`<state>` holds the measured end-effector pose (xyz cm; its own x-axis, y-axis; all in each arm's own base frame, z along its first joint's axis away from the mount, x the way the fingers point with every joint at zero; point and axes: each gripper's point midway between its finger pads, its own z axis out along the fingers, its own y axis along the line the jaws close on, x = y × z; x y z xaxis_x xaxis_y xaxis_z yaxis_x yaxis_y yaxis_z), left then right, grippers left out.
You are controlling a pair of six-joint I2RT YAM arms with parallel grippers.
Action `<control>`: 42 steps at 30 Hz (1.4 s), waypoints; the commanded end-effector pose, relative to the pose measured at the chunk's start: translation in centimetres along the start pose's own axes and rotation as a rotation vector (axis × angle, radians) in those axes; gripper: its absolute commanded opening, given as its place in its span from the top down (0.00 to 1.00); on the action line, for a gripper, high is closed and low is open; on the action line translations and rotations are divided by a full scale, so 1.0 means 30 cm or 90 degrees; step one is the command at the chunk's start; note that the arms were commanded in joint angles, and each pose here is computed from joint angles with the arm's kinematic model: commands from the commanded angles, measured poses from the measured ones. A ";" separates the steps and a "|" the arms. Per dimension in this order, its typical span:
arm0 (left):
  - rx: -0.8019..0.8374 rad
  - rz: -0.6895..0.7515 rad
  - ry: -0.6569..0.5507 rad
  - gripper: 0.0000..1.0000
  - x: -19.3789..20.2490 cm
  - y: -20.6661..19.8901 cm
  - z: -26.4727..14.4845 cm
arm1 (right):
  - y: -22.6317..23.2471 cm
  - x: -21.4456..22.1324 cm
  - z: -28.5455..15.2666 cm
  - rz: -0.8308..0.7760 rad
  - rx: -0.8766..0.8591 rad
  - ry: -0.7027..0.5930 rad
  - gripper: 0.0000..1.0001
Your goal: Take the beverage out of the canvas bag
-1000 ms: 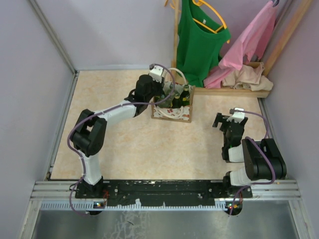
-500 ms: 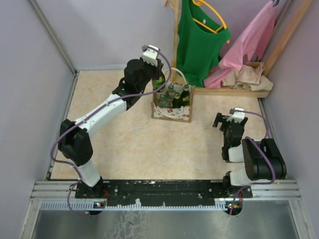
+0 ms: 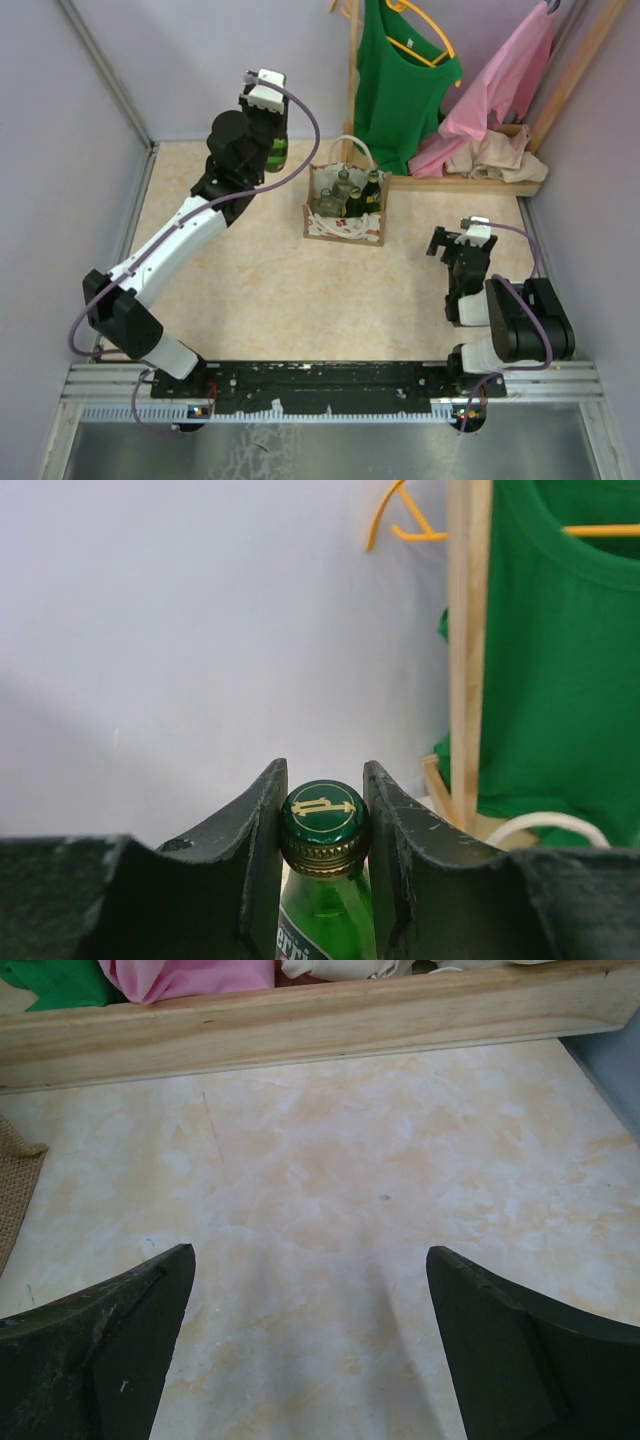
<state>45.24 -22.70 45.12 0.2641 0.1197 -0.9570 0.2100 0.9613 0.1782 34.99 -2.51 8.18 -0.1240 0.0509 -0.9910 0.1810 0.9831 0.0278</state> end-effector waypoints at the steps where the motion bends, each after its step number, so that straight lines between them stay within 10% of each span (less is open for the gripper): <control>1: -0.105 -0.004 -0.056 1.00 -0.104 0.164 -0.058 | 0.018 -0.088 0.030 0.003 -0.005 -0.054 0.01; 14: -0.131 -0.066 0.001 1.00 0.291 0.233 -0.163 | 0.017 -0.088 0.030 0.002 -0.005 -0.054 0.01; 42: -0.088 -0.132 -0.009 1.00 0.557 0.190 -0.348 | 0.017 -0.088 0.030 0.003 -0.005 -0.054 0.01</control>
<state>41.21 -12.43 19.75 -0.0247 0.0337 -0.9991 0.1046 0.9940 0.0310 34.99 -2.51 8.18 -0.1240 0.0509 -0.9910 0.1810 0.9831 0.0278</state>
